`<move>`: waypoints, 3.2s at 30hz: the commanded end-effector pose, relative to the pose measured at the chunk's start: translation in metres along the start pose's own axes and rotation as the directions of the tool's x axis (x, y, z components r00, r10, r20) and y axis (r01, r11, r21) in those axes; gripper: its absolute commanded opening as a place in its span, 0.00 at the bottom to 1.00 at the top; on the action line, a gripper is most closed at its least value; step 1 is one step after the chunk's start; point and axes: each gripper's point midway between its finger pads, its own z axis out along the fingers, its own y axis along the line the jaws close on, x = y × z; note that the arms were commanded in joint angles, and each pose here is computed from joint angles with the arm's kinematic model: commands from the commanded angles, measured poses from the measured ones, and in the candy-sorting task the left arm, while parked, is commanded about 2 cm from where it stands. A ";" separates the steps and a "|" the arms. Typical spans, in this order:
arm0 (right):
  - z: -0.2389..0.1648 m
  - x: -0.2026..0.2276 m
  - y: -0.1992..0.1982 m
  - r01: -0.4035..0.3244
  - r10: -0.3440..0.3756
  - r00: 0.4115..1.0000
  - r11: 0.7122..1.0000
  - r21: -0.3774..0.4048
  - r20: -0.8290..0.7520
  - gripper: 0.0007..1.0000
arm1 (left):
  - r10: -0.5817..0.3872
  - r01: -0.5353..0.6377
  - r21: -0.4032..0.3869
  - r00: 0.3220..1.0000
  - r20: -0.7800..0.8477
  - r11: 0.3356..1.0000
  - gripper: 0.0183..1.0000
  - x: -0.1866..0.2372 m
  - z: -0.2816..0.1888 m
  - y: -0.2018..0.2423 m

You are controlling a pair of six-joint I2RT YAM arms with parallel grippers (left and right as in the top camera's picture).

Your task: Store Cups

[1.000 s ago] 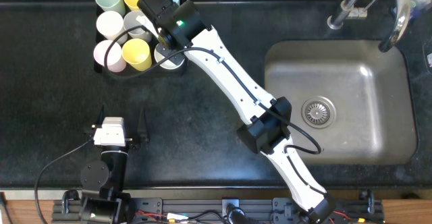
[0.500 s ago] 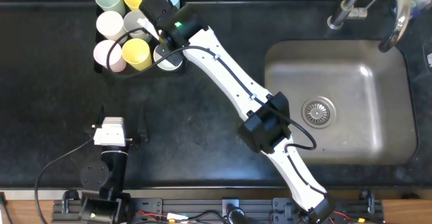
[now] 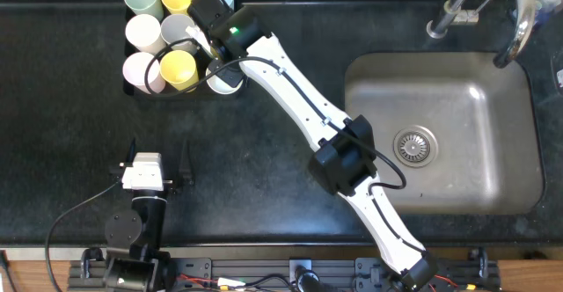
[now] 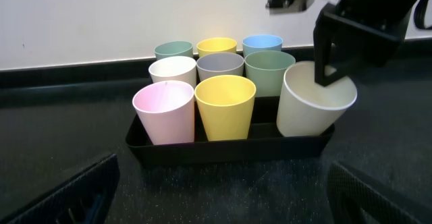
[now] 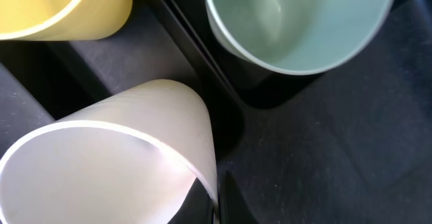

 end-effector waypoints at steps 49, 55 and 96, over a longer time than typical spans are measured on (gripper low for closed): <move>-0.277 0.082 -0.201 -0.591 0.445 0.775 0.761 0.267 0.449 1.00 | 0.018 -0.018 -0.012 1.000 0.007 1.000 1.00 -0.001 0.000 0.002; -0.321 0.172 -0.230 -0.714 0.588 0.694 0.637 0.291 0.416 1.00 | 0.018 -0.018 -0.012 1.000 0.007 1.000 1.00 -0.001 0.000 0.002; -0.183 0.361 -0.110 -0.829 0.089 0.383 0.471 0.300 0.919 1.00 | 0.018 -0.018 -0.012 1.000 0.007 1.000 1.00 -0.001 0.000 0.002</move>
